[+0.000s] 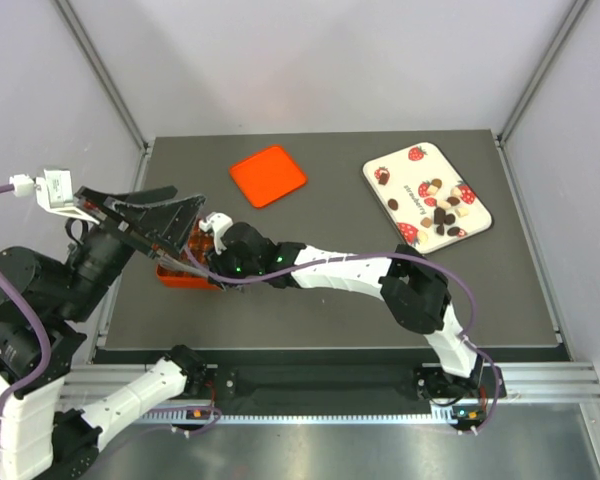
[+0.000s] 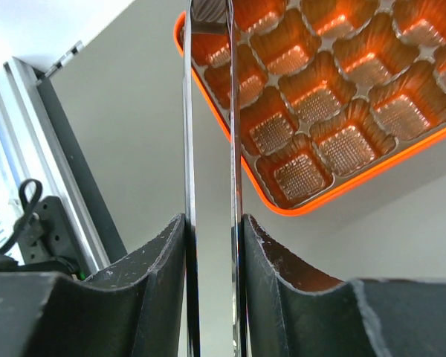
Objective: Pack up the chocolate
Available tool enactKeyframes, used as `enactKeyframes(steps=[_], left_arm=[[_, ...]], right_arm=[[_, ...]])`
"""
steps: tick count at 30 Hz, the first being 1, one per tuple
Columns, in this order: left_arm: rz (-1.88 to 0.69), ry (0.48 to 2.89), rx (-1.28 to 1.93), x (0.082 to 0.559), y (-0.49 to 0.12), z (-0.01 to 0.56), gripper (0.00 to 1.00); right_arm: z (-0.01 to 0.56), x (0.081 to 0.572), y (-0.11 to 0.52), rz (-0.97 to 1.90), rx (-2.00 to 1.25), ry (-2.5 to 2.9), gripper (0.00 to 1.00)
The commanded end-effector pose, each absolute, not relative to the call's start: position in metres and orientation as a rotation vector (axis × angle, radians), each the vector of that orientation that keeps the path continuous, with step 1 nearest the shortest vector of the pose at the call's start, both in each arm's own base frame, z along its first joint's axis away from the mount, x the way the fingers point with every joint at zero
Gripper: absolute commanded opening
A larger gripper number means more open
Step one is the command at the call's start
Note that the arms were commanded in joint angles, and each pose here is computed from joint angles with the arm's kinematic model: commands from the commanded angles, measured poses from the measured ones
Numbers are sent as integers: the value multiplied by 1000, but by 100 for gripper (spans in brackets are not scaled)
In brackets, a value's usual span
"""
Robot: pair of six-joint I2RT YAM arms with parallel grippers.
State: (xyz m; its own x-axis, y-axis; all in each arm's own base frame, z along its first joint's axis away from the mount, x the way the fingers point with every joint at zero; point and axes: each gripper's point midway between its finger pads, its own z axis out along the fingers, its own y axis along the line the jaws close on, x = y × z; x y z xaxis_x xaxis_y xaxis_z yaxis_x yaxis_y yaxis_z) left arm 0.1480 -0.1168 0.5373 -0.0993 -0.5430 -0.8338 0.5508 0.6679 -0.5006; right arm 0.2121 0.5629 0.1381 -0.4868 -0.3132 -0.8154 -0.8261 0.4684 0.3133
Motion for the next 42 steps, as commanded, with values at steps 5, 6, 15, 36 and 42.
enactKeyframes(steps=[5,6,15,36,42], left_arm=[[-916,1328,-2,150,-114,547,97],[-914,1328,-5,150,-113,547,97],[-910,1337,3,153,-117,545,98],[-938,1349,27,155,-126,549,98],[-918,1410,28,166,-133,535,98]], right_arm=[[159,197,585,1015,-981,1934,31],[157,197,585,1015,-982,1935,31],[165,203,584,976,-978,1913,38],[236,284,500,830,-729,1842,36],[246,340,391,668,-514,1881,36]])
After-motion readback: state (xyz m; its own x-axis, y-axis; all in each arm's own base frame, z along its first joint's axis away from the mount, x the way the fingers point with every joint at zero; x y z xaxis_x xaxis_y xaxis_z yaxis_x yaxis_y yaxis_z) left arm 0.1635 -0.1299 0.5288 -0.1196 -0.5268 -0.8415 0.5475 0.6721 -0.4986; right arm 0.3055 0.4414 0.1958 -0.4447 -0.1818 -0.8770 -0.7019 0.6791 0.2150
